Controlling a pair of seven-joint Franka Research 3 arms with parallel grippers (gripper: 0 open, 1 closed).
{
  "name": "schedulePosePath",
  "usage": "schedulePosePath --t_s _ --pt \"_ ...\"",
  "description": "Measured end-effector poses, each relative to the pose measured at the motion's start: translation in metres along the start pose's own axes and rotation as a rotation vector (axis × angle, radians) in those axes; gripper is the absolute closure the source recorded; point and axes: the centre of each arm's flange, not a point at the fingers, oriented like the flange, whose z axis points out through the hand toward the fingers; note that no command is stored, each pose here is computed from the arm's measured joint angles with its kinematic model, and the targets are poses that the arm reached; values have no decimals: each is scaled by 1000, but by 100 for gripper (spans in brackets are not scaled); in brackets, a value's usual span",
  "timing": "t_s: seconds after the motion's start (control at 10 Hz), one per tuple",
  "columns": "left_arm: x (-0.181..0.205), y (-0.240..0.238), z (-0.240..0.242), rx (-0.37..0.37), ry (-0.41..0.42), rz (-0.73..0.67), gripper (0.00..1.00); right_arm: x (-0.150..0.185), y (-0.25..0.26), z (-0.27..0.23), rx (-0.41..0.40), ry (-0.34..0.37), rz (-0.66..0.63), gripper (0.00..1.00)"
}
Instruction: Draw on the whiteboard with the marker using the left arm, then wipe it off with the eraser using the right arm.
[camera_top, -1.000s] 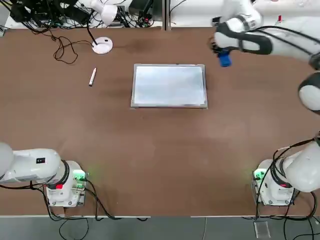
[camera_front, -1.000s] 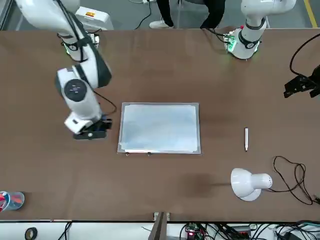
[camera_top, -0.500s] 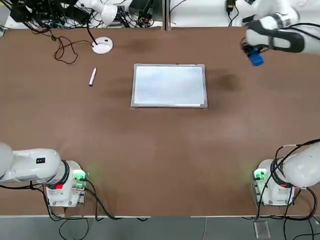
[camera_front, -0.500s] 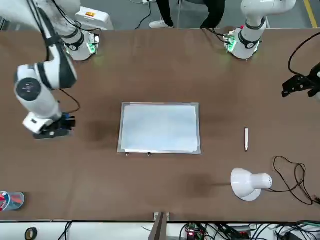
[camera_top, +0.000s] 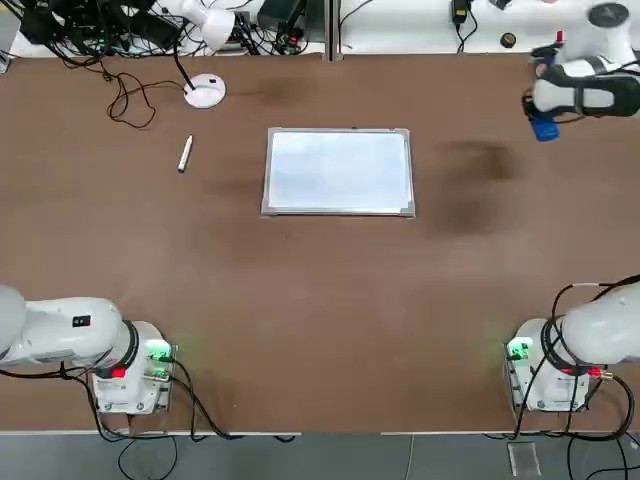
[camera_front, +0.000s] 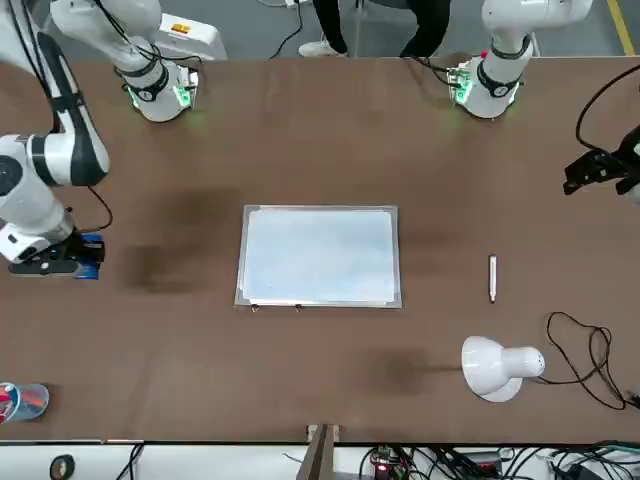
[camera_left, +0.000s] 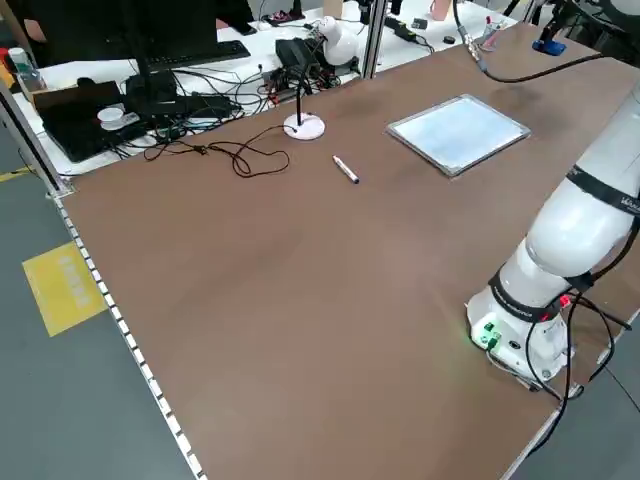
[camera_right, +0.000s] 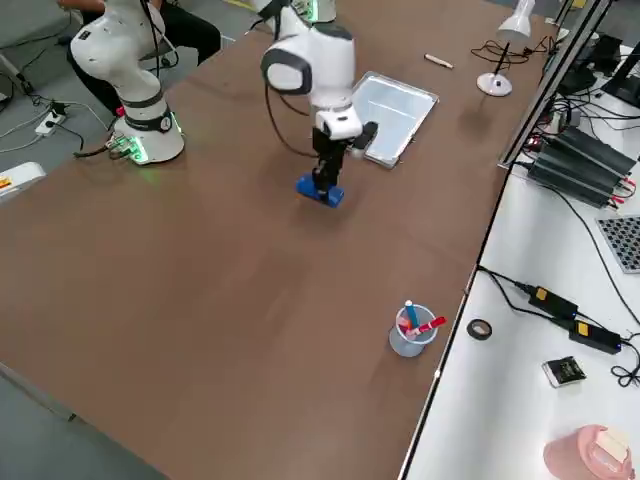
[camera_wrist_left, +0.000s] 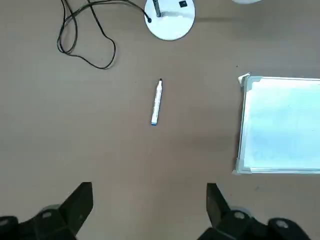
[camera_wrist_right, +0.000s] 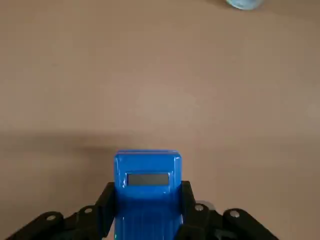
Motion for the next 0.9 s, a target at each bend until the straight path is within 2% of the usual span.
schedulePosePath --t_s 0.3,0.6,0.9 --pt "1 0 3 0 -6 0 0 -16 28 25 4 34 57 45" --pt "2 0 5 -1 -9 0 0 -31 15 64 26 82 87 45" --pt "3 -1 5 -1 -9 -1 0 -39 7 95 37 85 91 45"
